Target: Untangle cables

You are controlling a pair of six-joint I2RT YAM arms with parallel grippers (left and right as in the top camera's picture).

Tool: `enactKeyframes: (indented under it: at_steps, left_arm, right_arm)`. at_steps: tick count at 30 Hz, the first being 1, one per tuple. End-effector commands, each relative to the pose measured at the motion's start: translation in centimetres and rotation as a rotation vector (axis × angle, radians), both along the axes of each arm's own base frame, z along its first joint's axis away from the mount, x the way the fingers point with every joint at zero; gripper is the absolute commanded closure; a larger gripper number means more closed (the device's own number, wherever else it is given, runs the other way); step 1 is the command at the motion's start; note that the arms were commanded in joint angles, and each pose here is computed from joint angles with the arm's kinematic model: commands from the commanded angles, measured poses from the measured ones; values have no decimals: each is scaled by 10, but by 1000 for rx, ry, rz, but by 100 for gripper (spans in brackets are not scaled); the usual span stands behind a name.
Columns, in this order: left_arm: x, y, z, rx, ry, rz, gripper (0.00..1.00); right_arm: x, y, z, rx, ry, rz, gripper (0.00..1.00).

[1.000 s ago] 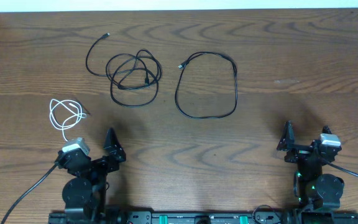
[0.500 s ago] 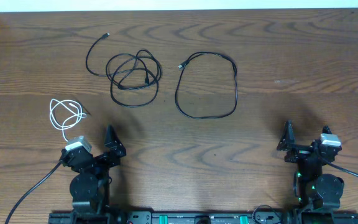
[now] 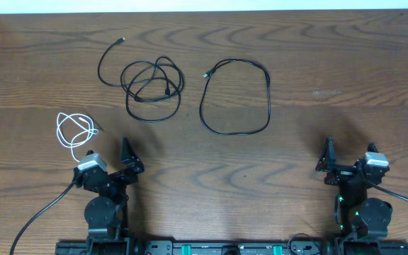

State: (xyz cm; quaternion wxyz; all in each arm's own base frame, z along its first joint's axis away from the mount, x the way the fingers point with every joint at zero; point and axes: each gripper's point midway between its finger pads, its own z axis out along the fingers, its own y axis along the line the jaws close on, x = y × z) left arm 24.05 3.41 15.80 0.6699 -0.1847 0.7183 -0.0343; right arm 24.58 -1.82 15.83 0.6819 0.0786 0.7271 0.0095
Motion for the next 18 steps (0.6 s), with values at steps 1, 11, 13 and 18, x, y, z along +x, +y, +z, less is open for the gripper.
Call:
enactKeyframes:
  at_steps: [1, 11, 13, 18]
  left_arm:
    - [3, -19, -21, 199, 83, -143, 5]
    - [3, -25, -22, 242, 88, -182, 5]
    - [3, -26, -22, 243, 89, -185, 5]
    - [3, -26, -22, 243, 88, -187, 5]
  right_arm:
    - [-1, -3, 0, 11, -3, -15, 1]
    - [-1, -3, 0, 11, -3, -15, 1]
    - [-1, -3, 0, 11, -3, -15, 1]
    - [-1, -3, 0, 11, -3, -15, 1]
